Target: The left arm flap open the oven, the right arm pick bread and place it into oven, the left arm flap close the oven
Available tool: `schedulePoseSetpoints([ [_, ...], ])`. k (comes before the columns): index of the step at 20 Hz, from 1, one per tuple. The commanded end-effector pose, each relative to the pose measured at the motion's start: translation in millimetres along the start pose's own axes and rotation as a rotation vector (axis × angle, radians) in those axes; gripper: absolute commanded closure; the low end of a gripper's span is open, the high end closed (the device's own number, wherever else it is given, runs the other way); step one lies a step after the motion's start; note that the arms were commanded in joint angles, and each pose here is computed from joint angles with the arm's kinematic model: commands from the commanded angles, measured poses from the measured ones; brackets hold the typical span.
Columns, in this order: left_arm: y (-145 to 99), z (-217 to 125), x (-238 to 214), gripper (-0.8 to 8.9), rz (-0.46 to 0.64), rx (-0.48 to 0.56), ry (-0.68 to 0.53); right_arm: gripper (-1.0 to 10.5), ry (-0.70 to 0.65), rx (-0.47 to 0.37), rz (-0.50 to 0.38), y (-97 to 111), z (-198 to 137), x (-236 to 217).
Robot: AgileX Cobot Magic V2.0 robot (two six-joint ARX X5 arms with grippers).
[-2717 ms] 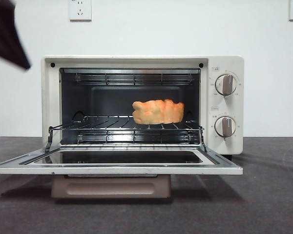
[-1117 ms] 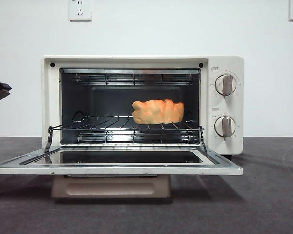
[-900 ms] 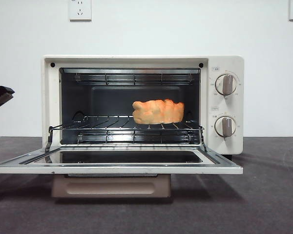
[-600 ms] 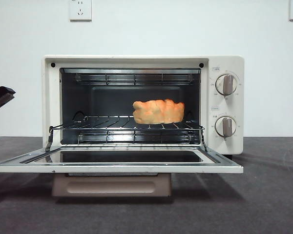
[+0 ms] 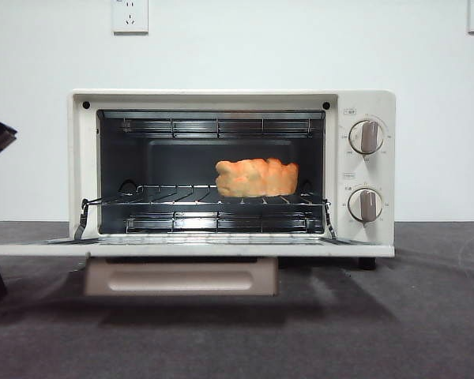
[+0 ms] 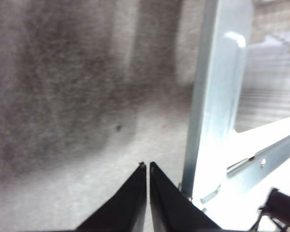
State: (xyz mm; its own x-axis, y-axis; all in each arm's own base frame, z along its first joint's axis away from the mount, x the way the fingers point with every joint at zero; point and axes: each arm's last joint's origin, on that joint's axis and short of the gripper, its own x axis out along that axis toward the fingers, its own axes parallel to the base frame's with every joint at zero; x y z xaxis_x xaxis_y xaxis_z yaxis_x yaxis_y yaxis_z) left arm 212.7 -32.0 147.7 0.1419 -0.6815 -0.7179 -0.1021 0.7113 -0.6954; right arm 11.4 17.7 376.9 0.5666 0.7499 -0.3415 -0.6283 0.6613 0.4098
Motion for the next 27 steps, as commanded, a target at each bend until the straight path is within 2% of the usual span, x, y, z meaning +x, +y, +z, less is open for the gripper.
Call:
schedulePoseSetpoints([
  [1,-10,7,-9,7.98,-0.065,0.032,-0.042,5.2,-0.029,-0.008,0.012,3,4,-4],
  [8,-34,21,-35,7.98,-0.146,0.081,-0.149,5.2,-0.046,0.000,0.019,3,6,-4],
  [14,-60,40,-57,7.98,-0.220,0.131,-0.307,5.2,-0.067,-0.002,0.027,4,8,-4],
  [21,-75,57,-69,7.98,-0.276,0.103,-0.485,5.2,-0.076,-0.002,0.031,4,9,-4],
  [27,-80,59,-74,7.98,-0.321,0.092,-0.516,5.2,-0.077,-0.005,0.031,4,9,-4],
])
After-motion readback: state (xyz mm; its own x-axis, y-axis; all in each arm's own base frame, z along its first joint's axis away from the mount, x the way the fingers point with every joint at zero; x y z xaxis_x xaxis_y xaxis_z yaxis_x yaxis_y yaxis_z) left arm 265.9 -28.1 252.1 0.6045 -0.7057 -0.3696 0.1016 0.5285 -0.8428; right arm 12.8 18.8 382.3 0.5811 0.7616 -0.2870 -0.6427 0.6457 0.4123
